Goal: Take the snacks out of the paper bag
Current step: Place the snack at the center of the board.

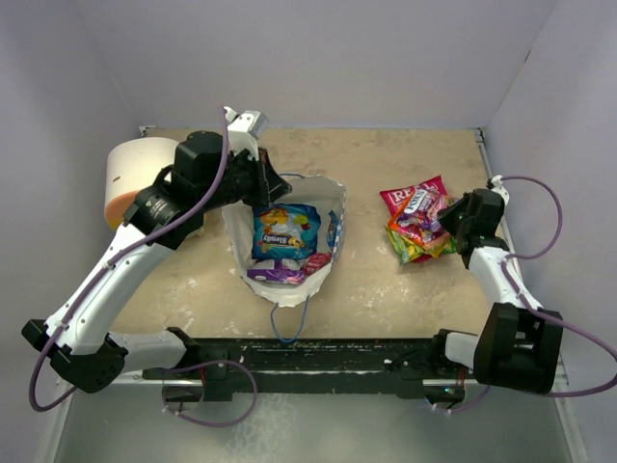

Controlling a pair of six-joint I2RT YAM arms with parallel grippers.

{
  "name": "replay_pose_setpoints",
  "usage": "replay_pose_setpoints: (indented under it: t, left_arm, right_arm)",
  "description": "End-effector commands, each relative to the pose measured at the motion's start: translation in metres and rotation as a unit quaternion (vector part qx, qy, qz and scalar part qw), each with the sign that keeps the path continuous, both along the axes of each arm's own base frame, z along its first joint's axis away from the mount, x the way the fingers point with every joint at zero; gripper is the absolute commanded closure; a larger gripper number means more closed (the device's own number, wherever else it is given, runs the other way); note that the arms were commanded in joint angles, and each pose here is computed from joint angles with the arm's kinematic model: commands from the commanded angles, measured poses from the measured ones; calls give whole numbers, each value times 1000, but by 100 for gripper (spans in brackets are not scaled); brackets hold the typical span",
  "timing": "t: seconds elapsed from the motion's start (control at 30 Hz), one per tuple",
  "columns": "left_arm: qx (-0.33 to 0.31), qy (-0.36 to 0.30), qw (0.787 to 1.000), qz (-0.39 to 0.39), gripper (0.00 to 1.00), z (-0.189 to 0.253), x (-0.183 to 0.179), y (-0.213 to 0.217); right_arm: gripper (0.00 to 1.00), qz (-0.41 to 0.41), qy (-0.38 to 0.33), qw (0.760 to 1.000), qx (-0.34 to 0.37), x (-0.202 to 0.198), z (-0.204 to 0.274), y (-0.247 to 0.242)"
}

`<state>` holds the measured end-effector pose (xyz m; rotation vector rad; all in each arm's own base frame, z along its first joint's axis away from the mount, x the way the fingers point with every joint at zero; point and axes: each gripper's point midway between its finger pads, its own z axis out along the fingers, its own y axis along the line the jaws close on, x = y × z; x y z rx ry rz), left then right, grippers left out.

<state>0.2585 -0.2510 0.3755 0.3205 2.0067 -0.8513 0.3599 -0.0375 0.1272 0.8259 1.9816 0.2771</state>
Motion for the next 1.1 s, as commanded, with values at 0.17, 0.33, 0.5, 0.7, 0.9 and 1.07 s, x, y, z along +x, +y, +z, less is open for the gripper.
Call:
replay_pose_setpoints:
  t: [0.17, 0.33, 0.5, 0.7, 0.9, 1.07]
  left_arm:
    - [-8, -44, 999, -22, 100, 22, 4, -7]
    - [-11, -47, 999, -23, 100, 24, 3, -7]
    - [-24, -43, 999, -12, 100, 27, 1, -4]
    - [-37, -8, 999, 23, 100, 27, 0, 2]
    - [-61, 23, 996, 58, 100, 40, 0, 7]
    - [-107, 46, 989, 93, 99, 64, -2, 12]
  right_arm:
    - [86, -4, 34, 999, -13, -5, -27, -9]
    - [76, -7, 55, 998, -23, -15, -34, -14]
    - [50, 14, 57, 997, -43, -20, -20, -13]
    - [26, 27, 69, 995, -70, -24, 10, -12]
    - [18, 48, 85, 983, -153, -27, 47, -2]
    - [16, 126, 53, 969, -203, -23, 88, 35]
